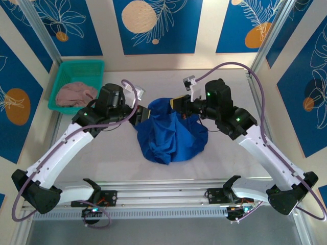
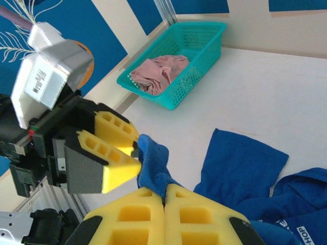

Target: Fold the inside-out t-shirt

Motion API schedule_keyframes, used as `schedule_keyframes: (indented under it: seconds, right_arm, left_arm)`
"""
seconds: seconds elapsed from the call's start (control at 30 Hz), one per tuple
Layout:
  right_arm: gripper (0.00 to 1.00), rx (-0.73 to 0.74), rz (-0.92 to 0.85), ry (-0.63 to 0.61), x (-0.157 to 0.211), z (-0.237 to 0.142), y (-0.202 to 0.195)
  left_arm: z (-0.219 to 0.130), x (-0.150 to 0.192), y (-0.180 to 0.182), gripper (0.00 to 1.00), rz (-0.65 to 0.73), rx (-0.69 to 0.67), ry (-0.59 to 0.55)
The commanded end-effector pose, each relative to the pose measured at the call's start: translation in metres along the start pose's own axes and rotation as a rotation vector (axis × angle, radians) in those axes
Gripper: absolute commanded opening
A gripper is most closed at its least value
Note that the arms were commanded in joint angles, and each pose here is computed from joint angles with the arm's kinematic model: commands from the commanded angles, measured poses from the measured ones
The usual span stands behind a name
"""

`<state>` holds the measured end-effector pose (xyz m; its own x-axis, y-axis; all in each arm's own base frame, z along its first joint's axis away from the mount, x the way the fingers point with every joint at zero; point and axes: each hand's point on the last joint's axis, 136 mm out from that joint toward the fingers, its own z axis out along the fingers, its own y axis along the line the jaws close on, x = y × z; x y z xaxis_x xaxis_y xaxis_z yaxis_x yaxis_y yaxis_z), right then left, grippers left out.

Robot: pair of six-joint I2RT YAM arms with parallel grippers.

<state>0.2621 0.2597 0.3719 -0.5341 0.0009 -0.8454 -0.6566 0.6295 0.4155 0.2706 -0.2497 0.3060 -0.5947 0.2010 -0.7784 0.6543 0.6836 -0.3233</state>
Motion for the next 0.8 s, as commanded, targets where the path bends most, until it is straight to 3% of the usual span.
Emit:
schedule_keyframes:
  seconds: [0.0,0.27,0.53,0.67,0.77]
  right_arm:
    - [0.0,-0.047,-0.007,-0.06,-0.021,-0.006,0.013]
    - [0.0,-0.053,-0.006,-0.044,-0.015,-0.003,0.012]
    - [0.0,-0.045,-0.01,-0.041,-0.011,-0.002,0.009]
    - [0.0,-0.009,-0.037,-0.055,-0.016,-0.008,0.006]
    - [0.0,0.028,-0.067,-0.072,-0.021,-0.014,0.002]
  left_arm:
    - [0.008,0.0,-0.015,0.37,-0.033,0.096,-0.001]
    - [0.024,-0.007,-0.026,0.48,-0.127,0.199,-0.017]
    - [0.035,-0.003,-0.021,0.54,-0.18,0.186,0.008]
    - [0.037,0.021,-0.006,0.55,-0.164,0.068,0.09]
    - [0.033,0.036,0.014,0.48,-0.172,-0.049,0.133]
